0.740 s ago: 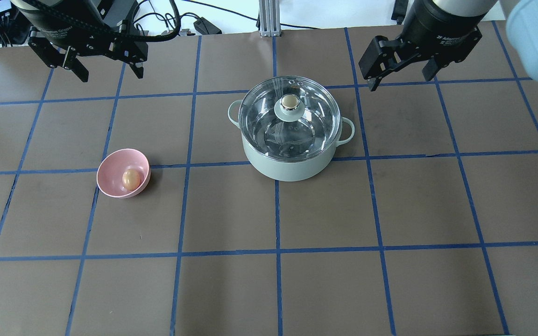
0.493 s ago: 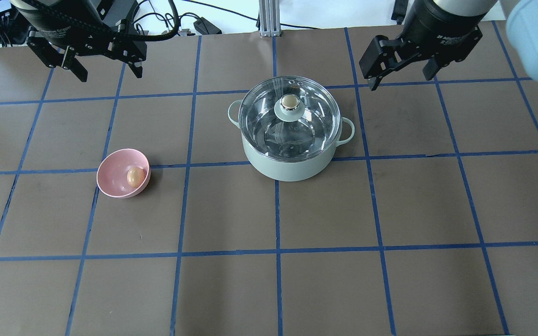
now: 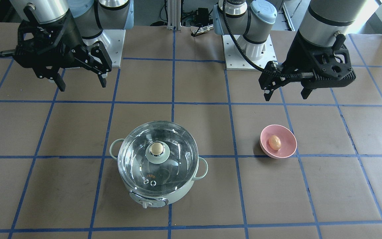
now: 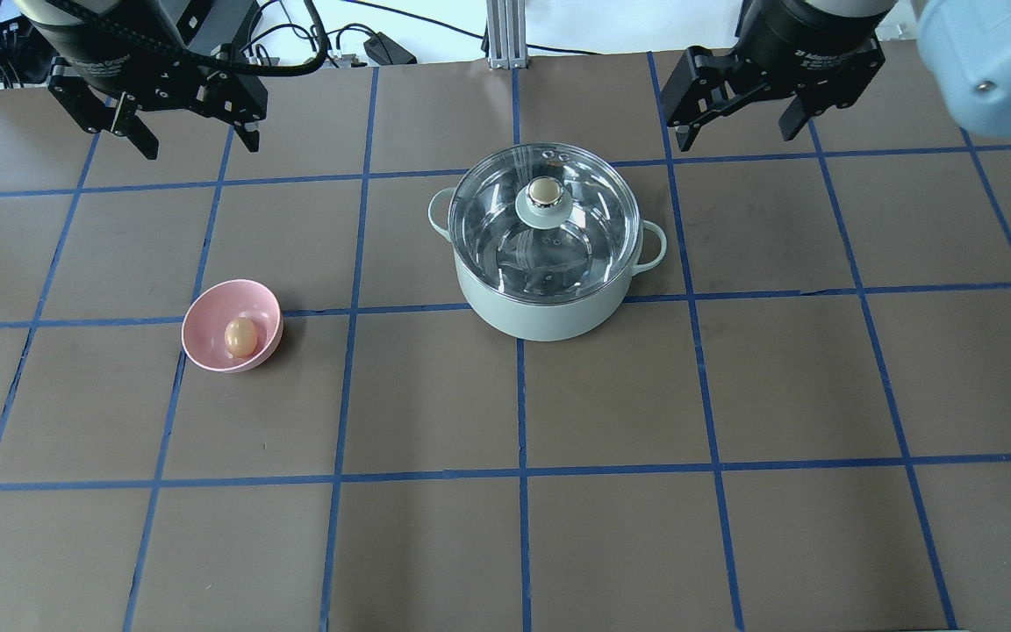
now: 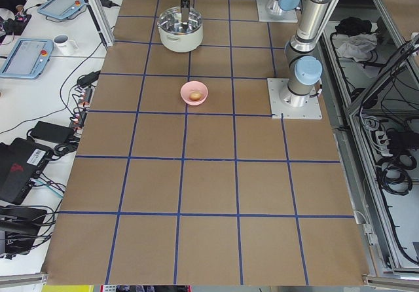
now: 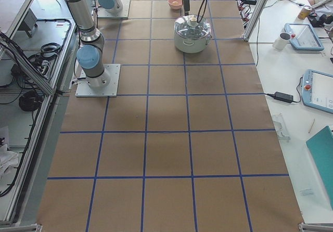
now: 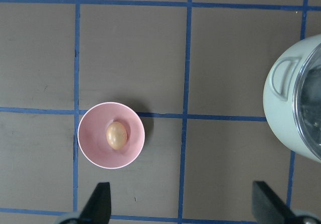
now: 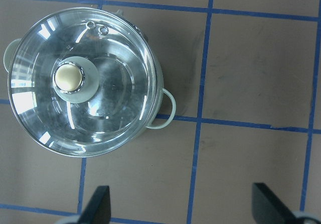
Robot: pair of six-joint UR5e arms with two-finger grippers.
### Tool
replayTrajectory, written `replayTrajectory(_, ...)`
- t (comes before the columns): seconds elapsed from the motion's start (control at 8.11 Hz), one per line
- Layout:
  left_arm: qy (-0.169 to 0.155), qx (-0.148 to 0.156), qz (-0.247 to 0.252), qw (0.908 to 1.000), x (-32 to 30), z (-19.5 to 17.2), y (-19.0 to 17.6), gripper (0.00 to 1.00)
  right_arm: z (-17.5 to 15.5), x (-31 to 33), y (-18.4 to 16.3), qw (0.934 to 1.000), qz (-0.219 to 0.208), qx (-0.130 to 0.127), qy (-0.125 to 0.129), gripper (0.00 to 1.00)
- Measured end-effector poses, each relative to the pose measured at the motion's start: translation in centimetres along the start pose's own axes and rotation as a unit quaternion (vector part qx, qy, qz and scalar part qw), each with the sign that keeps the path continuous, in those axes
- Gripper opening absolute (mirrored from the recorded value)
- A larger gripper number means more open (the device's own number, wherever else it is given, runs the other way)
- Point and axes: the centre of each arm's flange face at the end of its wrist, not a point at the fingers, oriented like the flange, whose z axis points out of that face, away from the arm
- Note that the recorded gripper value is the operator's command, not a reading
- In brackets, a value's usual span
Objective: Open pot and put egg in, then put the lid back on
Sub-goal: 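Lower the left gripper to the egg while the right descends to the knob, then close the left gripper on the egg while the right gripper grips the lid knob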
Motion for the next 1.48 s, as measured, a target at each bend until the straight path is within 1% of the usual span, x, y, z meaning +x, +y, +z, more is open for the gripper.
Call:
replayTrajectory(0.12, -0.001, -0.013, -0.005, 0.9999, -3.0, 2.1, -0.6, 1.0, 1.5, -2.1, -1.4, 0.9997, 0.023, 0.008, -0.001, 1.0)
replayTrajectory(0.25, -0.001, -0.025, -0.017, 0.9996, -6.4, 5.5, -1.1, 1.0, 3.4, -4.9, -2.8, 0.9991, 0.039, 0.016, -0.003, 1.0)
replayTrajectory(0.37, -0.002, -0.034, -0.024, 0.9991, -8.4, 9.7, -1.6, 1.0, 5.6, -7.9, -4.4, 0.9981, 0.056, 0.024, -0.006, 1.0)
replayTrajectory(0.49, 0.0, -0.05, -0.027, 0.9984, -9.3, 14.0, -2.0, 1.0, 8.1, -10.6, -5.5, 0.9972, 0.069, 0.027, -0.005, 1.0)
replayTrajectory(0.62, 0.001, -0.067, -0.029, 0.9973, -9.7, 18.1, -2.6, 1.0, 10.9, -12.7, -6.3, 0.9964, 0.081, 0.026, 0.005, 1.0)
replayTrajectory(0.74, 0.002, -0.089, -0.031, 0.9955, -9.9, 21.7, -3.0, 1.0, 13.2, -13.6, -6.8, 0.9956, 0.088, 0.027, 0.02, 1.0)
replayTrajectory(0.86, 0.005, -0.109, -0.032, 0.9935, -10.0, 24.3, -3.0, 1.0, 14.9, -13.9, -7.1, 0.995, 0.091, 0.025, 0.033, 1.0)
replayTrajectory(0.99, 0.006, -0.124, -0.033, 0.9917, -10.0, 26.3, -2.9, 1.0, 16.4, -14.0, -7.1, 0.9944, 0.096, 0.019, 0.041, 1.0)
replayTrajectory(1.23, 0.004, -0.149, -0.032, 0.9883, -10.0, 29.1, -2.7, 1.0, 18.2, -14.2, -7.0, 0.9923, 0.116, 0.007, 0.043, 1.0)
replayTrajectory(1.36, -0.001, -0.158, -0.028, 0.987, -10.1, 29.9, -2.6, 1.0, 18.8, -14.3, -7.0, 0.9913, 0.124, 0.002, 0.044, 0.96)
replayTrajectory(1.48, -0.007, -0.166, -0.024, 0.9859, -10.3, 30.5, -2.5, 1.0, 19.2, -14.4, -6.9, 0.9909, 0.127, 0.0, 0.044, 0.66)
